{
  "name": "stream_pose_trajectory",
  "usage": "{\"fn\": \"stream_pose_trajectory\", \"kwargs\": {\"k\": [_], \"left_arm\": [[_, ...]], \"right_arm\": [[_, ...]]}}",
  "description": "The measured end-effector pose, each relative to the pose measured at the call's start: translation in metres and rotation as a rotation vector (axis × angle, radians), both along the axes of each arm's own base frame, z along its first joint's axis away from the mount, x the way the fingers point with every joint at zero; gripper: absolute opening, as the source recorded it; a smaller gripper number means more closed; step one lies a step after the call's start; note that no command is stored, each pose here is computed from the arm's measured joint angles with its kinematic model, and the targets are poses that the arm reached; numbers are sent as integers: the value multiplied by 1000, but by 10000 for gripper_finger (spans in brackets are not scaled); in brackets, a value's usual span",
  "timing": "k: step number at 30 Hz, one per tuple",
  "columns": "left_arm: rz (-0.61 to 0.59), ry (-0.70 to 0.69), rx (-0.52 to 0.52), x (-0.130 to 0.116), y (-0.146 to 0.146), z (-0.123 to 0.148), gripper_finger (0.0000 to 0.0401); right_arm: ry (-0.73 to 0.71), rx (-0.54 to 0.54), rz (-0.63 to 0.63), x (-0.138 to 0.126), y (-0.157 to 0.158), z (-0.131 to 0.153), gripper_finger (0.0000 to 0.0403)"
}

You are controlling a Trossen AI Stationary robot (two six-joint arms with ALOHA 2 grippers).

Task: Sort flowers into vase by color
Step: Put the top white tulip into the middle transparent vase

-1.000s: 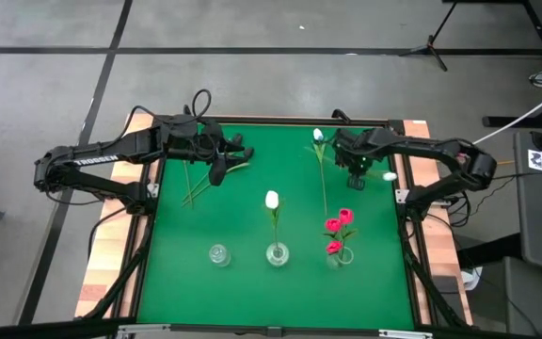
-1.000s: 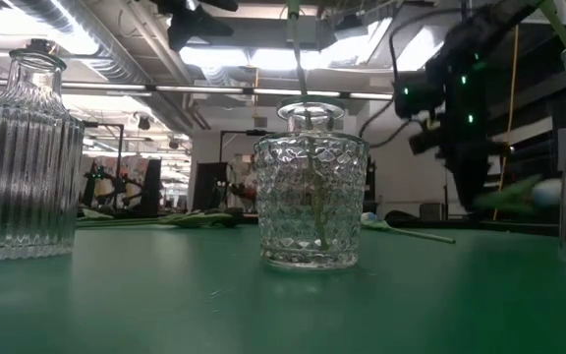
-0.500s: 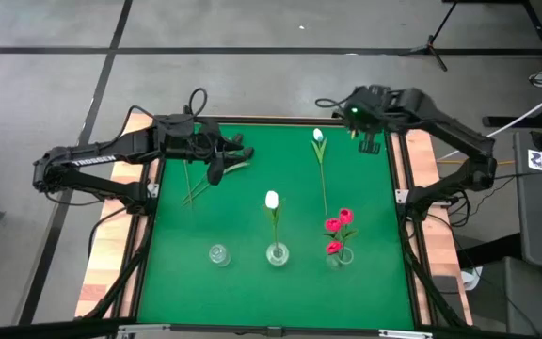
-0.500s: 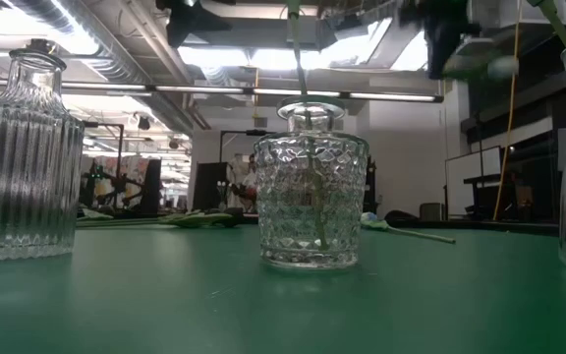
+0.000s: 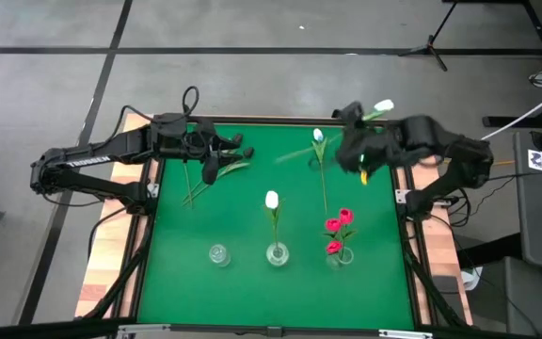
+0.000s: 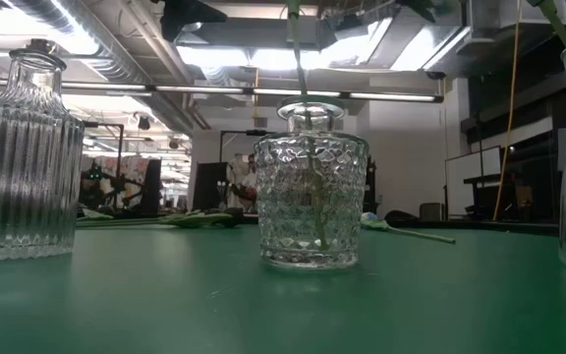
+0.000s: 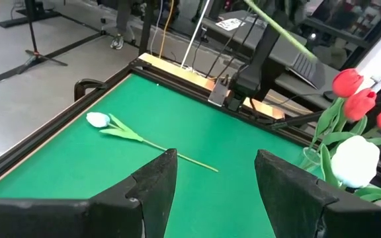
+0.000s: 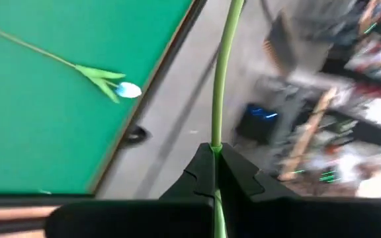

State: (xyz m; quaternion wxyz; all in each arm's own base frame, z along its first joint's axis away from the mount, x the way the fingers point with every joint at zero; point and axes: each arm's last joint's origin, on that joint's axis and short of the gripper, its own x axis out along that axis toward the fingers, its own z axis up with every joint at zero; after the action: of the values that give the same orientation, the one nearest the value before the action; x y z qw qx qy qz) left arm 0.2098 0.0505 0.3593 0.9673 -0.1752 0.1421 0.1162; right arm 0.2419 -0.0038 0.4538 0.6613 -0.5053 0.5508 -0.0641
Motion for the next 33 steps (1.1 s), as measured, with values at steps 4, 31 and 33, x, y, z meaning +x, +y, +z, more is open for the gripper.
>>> {"fn": "stream_pose_trajectory", "kwargs": {"k": [4, 31, 33], "left_arm": [[5, -3, -13, -1, 0, 0, 200], [2, 60, -64, -4, -4, -6, 200], [-6, 59, -63, -4, -6, -5, 200]], "right_arm": [[100, -231, 103, 16, 31, -9, 1], [466, -877, 282, 49, 87, -21, 1], [454, -883, 320, 46, 97, -21, 1]]}}
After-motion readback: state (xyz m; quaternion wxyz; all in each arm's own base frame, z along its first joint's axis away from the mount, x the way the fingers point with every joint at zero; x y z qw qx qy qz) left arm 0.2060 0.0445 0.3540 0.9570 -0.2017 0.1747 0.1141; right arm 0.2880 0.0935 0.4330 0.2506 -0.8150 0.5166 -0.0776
